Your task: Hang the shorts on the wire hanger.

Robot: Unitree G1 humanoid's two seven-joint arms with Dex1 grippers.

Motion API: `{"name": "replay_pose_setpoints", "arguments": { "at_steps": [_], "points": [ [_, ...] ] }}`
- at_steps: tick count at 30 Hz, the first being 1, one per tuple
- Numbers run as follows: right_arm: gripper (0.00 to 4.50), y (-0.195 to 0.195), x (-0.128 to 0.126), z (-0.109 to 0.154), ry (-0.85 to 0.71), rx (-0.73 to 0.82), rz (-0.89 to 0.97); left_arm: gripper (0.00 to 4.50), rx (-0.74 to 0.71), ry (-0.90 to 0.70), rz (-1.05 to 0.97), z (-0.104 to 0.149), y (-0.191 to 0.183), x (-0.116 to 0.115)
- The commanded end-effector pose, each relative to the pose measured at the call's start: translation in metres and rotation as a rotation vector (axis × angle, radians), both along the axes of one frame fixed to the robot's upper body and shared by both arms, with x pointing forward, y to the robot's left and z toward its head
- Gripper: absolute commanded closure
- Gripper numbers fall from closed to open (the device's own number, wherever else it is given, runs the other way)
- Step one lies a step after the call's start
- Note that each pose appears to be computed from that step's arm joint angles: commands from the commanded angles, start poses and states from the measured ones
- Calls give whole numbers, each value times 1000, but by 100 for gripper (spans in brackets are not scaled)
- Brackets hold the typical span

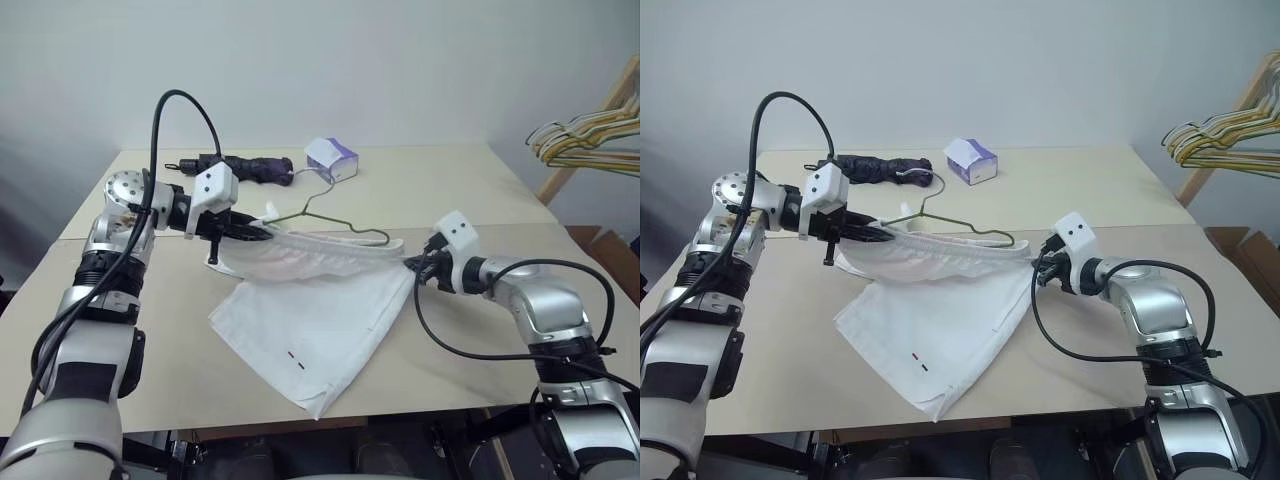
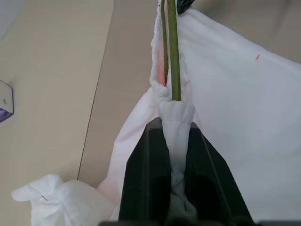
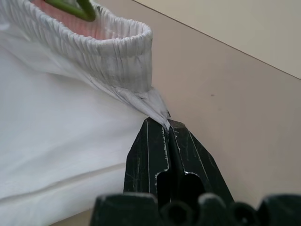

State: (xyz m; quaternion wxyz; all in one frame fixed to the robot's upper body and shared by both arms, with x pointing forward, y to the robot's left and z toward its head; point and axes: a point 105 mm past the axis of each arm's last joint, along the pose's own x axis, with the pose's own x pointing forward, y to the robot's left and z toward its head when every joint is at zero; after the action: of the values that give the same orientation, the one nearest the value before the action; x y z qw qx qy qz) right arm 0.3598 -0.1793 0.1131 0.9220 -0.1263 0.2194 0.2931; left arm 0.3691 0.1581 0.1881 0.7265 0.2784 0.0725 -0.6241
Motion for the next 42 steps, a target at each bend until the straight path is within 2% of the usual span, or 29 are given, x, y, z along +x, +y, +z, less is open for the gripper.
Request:
{"name": "replay_pose_setpoints", "arguments": {
  "at_steps": [1,3,5,7,12,16,18,21,24,32,37,41,42],
  "points": [
    [445,-15,5,26,-112,-63,-40,448,41,-21,7,6,8,-1],
    [445,-11,5,33,-130,-88,-27,448,53,-27,11,4,8,0],
    [445,-2,7,59,-208,-100,4,448,59,-40,24,3,6,3],
    [445,4,6,73,-261,-145,35,448,60,-57,45,4,5,7],
    [445,22,4,96,-418,-448,144,448,61,-103,83,9,4,16],
    [445,50,1,131,-574,-534,243,448,38,-128,89,16,1,19],
    [445,65,-3,139,-627,-578,302,448,8,-141,93,22,-2,21],
    [445,75,-4,140,-653,-606,330,448,3,-151,90,25,-4,21],
    [445,84,-5,129,-615,-606,367,448,-1,-163,91,26,-5,21],
    [445,82,3,110,-599,-667,371,448,-27,-161,67,27,-7,17],
    [445,88,-2,115,-594,-591,395,448,-19,-161,66,23,-7,17],
    [445,90,-11,109,-552,-555,489,448,-46,-167,24,26,-12,13],
    [399,88,-14,105,-534,-563,515,448,-55,-169,8,28,-12,11]
  ]
}}
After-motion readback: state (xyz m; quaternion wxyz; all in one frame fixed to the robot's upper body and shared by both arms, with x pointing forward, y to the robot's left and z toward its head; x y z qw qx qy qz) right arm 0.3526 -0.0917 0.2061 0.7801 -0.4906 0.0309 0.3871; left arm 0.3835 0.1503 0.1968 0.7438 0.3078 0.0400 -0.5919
